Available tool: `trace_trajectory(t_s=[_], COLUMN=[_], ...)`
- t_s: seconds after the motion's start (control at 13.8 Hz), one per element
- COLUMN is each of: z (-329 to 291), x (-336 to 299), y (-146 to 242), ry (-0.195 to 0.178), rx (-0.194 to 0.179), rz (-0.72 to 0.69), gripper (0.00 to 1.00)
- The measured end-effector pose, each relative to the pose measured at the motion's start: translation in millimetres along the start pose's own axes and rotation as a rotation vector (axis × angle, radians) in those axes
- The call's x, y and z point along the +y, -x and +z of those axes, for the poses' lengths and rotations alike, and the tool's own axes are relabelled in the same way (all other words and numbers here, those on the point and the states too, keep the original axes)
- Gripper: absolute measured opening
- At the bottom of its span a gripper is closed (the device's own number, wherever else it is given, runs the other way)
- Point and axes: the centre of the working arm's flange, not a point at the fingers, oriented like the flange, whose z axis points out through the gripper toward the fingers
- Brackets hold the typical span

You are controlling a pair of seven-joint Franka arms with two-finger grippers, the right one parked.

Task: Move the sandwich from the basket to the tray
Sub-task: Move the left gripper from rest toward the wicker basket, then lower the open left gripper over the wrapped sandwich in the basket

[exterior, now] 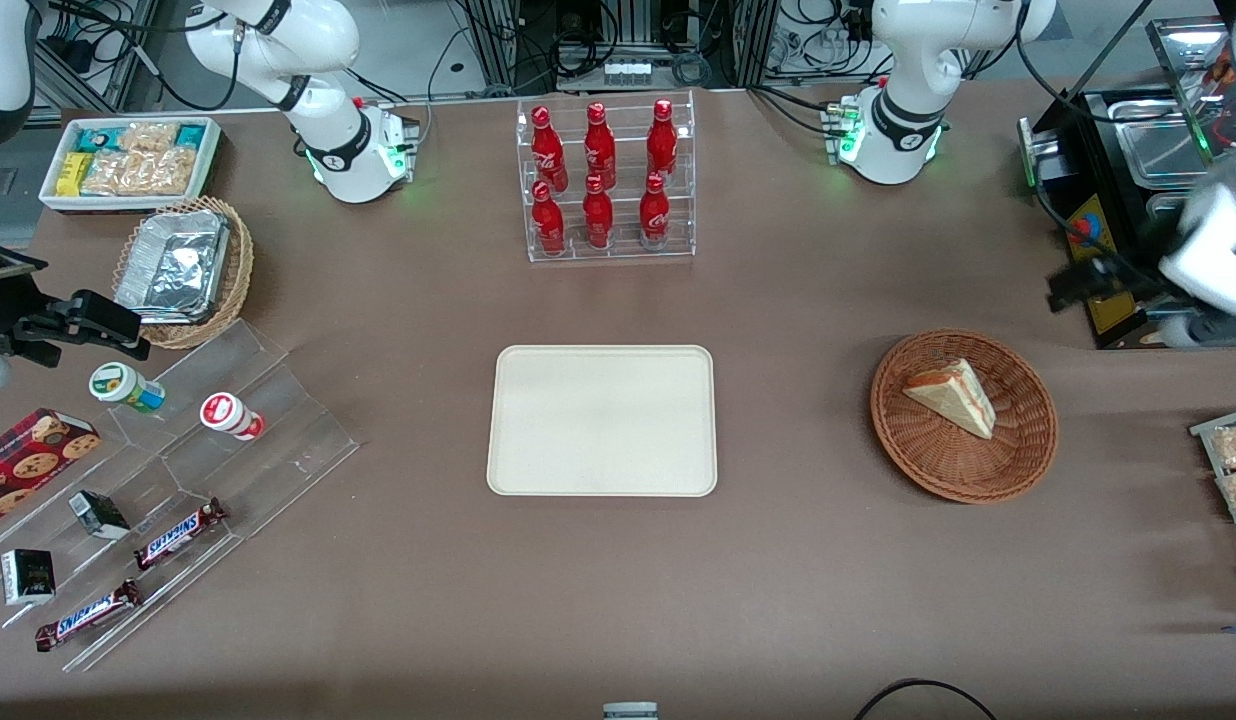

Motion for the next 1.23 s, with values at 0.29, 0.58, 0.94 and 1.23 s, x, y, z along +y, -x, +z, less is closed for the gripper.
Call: trace_trajectory(t_s=[0.29, 0.58, 0.94, 1.23], z=[54, 128, 234, 286], x=[-67, -93, -91, -86], y=[-34, -53, -53, -47], ry=[-0.015, -0.012, 0.001, 0.073], rx=[-0.039, 0.023, 0.059, 0.002], rz=[-0.135, -0.317, -0.544, -0.657], gripper=[1.0, 1.0, 1.0, 1.0])
